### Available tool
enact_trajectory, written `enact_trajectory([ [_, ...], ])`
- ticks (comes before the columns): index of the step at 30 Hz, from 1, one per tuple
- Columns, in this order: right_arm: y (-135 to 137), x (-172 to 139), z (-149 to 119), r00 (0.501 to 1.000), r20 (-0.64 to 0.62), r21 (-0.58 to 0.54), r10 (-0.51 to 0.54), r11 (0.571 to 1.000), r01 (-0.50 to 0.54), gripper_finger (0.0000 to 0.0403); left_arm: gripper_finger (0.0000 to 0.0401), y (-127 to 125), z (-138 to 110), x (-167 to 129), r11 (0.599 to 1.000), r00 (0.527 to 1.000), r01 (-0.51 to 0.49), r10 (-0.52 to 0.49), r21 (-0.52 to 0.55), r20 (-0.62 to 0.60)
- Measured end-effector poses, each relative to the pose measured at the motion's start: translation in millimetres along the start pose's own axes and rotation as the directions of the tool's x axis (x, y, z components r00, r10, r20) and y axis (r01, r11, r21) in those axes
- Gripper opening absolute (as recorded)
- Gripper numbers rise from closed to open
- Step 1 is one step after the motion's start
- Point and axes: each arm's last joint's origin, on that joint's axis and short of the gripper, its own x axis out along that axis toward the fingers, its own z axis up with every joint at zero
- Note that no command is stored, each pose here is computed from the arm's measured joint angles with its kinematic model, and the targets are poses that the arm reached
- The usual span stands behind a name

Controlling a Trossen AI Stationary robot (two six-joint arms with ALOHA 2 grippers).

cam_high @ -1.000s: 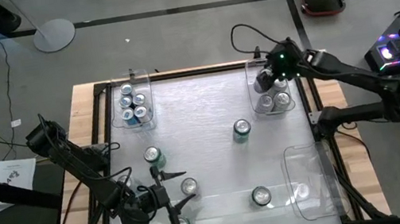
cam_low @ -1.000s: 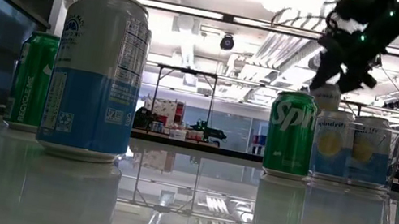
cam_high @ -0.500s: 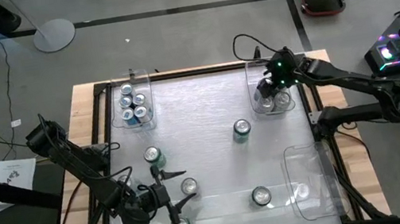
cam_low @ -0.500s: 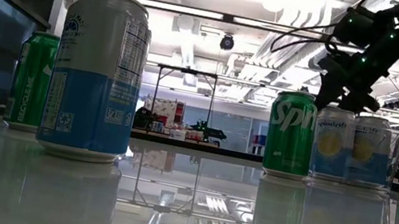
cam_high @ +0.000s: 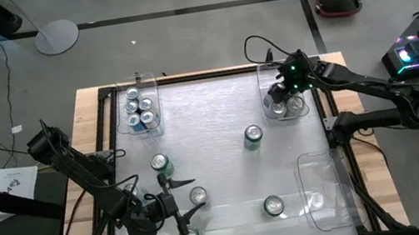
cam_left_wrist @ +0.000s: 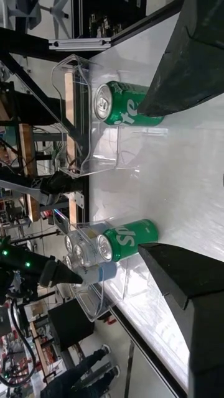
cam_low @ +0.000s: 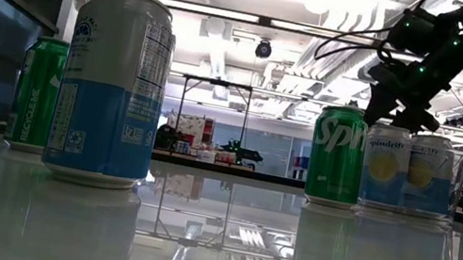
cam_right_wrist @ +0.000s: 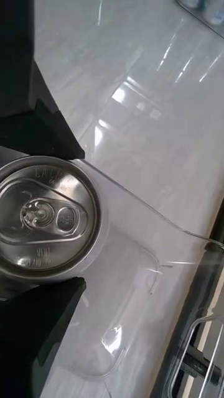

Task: Sort soda cans
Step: Put the blue-white soda can into the top right transparent bin

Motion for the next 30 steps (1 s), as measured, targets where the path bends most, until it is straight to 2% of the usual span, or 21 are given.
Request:
enact_trajectory([
  [12, 2.5, -4.7, 6.9, 1.0, 0.023, -0.003, 0.005, 1.0, -0.005, 0.0306, 0.0326, 0.0, 0.1, 0.0, 1.0, 1.0, 0.0, 0.0, 0.0, 0.0],
  [21, 16.4, -46.9, 35.8, 0.998, 0.058, -0.033, -0.035, 0.999, 0.036, 0.0307, 0.0326, 0.0, 0.1, 0.0, 1.0, 1.0, 0.0, 0.0, -0.001, 0.0],
  [25, 39.3, -66.0, 39.5, 0.994, 0.102, -0.123, 0.03, 0.992, -0.017, 0.0307, 0.0326, -1.3, -0.1, -3.2, 1.0, 1.0, -0.007, 0.007, 0.002, 0.007],
  [30, 89.2, -77.0, 16.4, 0.964, 0.221, -0.258, 0.151, 0.962, -0.091, 0.0307, 0.0326, -8.4, -1.2, -25.3, 0.997, 0.997, -0.061, 0.058, 0.055, 0.054],
])
